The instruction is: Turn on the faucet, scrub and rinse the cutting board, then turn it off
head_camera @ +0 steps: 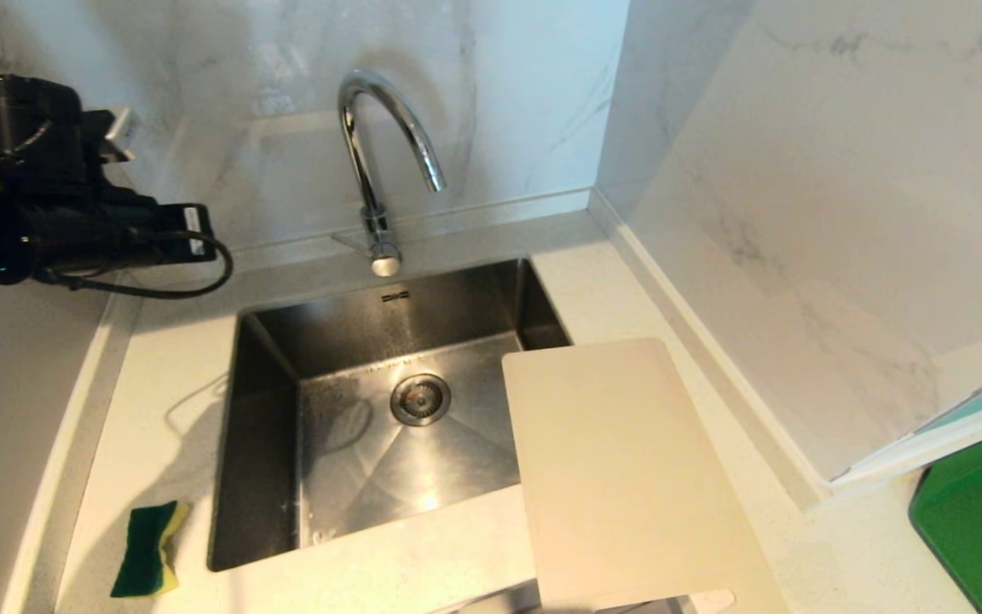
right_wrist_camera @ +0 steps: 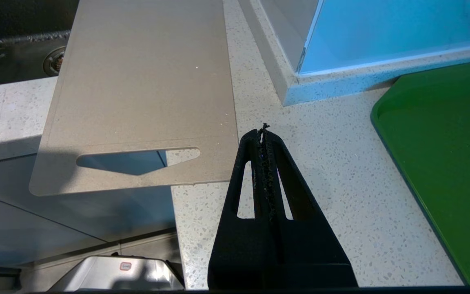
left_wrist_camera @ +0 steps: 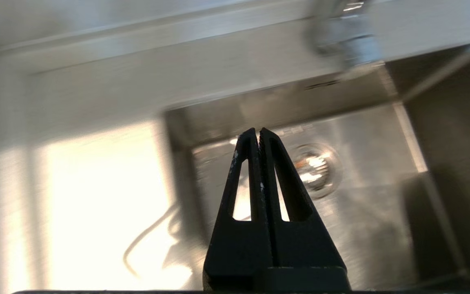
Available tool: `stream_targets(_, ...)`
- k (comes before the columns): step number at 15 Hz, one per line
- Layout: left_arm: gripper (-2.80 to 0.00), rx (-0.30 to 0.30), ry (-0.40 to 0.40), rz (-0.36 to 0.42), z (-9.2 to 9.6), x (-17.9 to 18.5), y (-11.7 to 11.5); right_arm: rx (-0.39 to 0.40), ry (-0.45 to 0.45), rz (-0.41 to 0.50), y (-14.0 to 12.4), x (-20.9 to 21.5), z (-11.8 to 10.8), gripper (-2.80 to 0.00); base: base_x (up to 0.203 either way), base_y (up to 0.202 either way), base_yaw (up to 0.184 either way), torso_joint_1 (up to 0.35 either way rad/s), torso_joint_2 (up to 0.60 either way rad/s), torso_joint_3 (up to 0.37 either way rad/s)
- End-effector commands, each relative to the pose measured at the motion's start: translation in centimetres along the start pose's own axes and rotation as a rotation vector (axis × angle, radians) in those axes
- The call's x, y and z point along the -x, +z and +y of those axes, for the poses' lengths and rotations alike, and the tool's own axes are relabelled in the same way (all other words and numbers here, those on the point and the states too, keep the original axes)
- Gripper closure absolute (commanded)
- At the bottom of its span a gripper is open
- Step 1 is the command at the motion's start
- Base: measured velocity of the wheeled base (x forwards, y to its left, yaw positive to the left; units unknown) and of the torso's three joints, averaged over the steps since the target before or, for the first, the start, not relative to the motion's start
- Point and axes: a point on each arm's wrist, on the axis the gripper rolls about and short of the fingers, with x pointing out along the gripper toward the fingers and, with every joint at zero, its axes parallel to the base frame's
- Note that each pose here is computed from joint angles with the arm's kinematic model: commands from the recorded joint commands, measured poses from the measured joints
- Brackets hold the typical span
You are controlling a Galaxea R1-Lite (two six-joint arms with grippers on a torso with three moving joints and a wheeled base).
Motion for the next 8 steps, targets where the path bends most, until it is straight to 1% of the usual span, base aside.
stream_targets(1, 0.00, 0.013, 0.050, -0.044, 3.9, 4.6, 0.6, 0.001, 0.001, 0.003, 0.0, 0.0, 0.0, 0.00, 0.000, 0.000, 0.000, 0.000, 0.00, 0.000)
stream_targets(3, 0.00, 0.009, 0.099, -0.043, 7.1, 6.8, -0.2, 0.001, 0.001, 0.003, 0.0, 0.0, 0.0, 0.00, 0.000, 0.000, 0.000, 0.000, 0.00, 0.000)
stream_targets(4, 0.00, 0.009, 0.110, -0.045, 8.1, 8.0, -0.6, 0.001, 0.001, 0.003, 0.0, 0.0, 0.0, 0.00, 0.000, 0.000, 0.000, 0.000, 0.00, 0.000)
stream_targets(5, 0.00, 0.010, 0.111, -0.043, 8.7, 9.2, -1.1, 0.001, 0.001, 0.003, 0.0, 0.0, 0.0, 0.00, 0.000, 0.000, 0.000, 0.000, 0.00, 0.000)
stream_targets(8, 0.00, 0.012, 0.115, -0.042, 8.8, 12.3, -2.9, 0.001, 0.001, 0.003, 0.0, 0.0, 0.0, 0.00, 0.000, 0.000, 0.000, 0.000, 0.00, 0.000)
